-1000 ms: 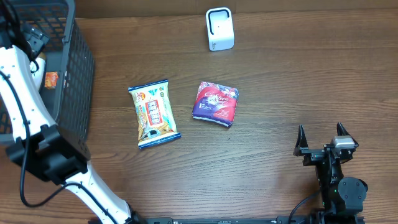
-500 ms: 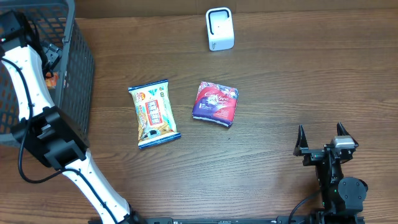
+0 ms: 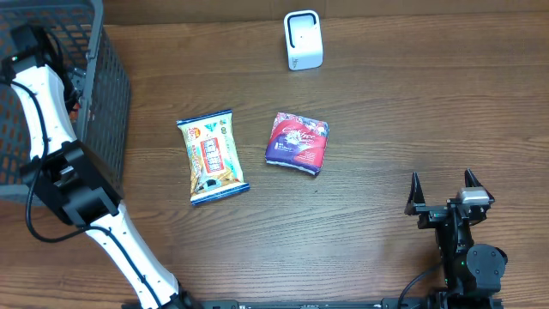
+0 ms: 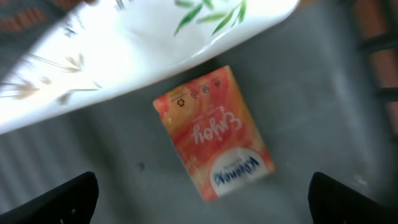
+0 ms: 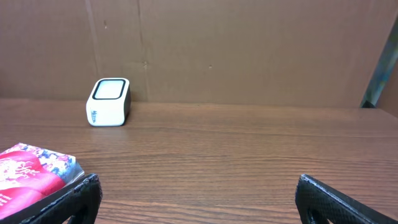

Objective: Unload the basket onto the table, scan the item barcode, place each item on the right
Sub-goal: 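Reach into the basket and grasp the small orange box with left gripper, then carry the orange box out and place it between the two packs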

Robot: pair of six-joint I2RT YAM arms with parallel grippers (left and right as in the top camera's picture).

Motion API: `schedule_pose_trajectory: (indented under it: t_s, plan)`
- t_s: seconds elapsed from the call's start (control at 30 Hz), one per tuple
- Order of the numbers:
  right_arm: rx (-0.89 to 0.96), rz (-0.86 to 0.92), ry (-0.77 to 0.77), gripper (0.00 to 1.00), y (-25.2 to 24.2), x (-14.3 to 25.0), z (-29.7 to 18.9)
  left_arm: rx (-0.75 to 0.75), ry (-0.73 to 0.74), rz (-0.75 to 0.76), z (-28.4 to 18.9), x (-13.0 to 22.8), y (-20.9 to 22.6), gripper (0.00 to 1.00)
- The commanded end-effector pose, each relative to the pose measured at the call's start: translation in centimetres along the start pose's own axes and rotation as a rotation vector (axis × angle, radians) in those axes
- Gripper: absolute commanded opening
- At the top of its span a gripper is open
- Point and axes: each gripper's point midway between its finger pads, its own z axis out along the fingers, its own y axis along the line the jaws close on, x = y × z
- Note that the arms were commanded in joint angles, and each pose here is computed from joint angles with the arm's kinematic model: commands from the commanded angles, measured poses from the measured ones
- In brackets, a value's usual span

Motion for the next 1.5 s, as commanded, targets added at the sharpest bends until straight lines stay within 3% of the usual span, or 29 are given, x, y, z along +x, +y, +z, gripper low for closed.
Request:
schedule_pose_trajectory:
  t_s: [0.0, 0.4, 0.67, 0.83, 0.97, 1.2, 1.47]
  plan:
    - [0.001, -0.005, -0.005, 1.0, 0.0, 0.1, 0.0, -0.016, 0.042, -0.004, 2.5, 1.4, -0.3, 1.0]
    - [0.001, -0.005, -0.005, 1.0, 0.0, 0.1, 0.0, 0.021, -0.002, -0.016, 3.7, 0.5, -1.4, 0.99]
    - [0.001, -0.005, -0.005, 1.0, 0.0, 0.1, 0.0, -0.016, 0.033, -0.006, 5.6, 2.1, -0.3, 0.8]
    - [0.001, -0.005, -0.005, 1.0, 0.0, 0.1, 0.0, -0.039, 0.053, 0.006, 6.3, 2.8, 0.4, 0.48]
    - [0.001, -0.005, -0.005, 1.0, 0.0, 0.1, 0.0, -0.037, 0.054, 0.065, 6.2, 2.8, 0.4, 0.04]
    - [0.001, -0.005, -0.005, 1.0, 0.0, 0.1, 0.0, -0.028, 0.045, 0.087, 3.2, 1.7, 0.3, 0.04]
    - [0.001, -0.005, -0.005, 1.0, 0.0, 0.1, 0.0, 0.085, -0.062, 0.054, -7.3, -2.2, -0.7, 0.04]
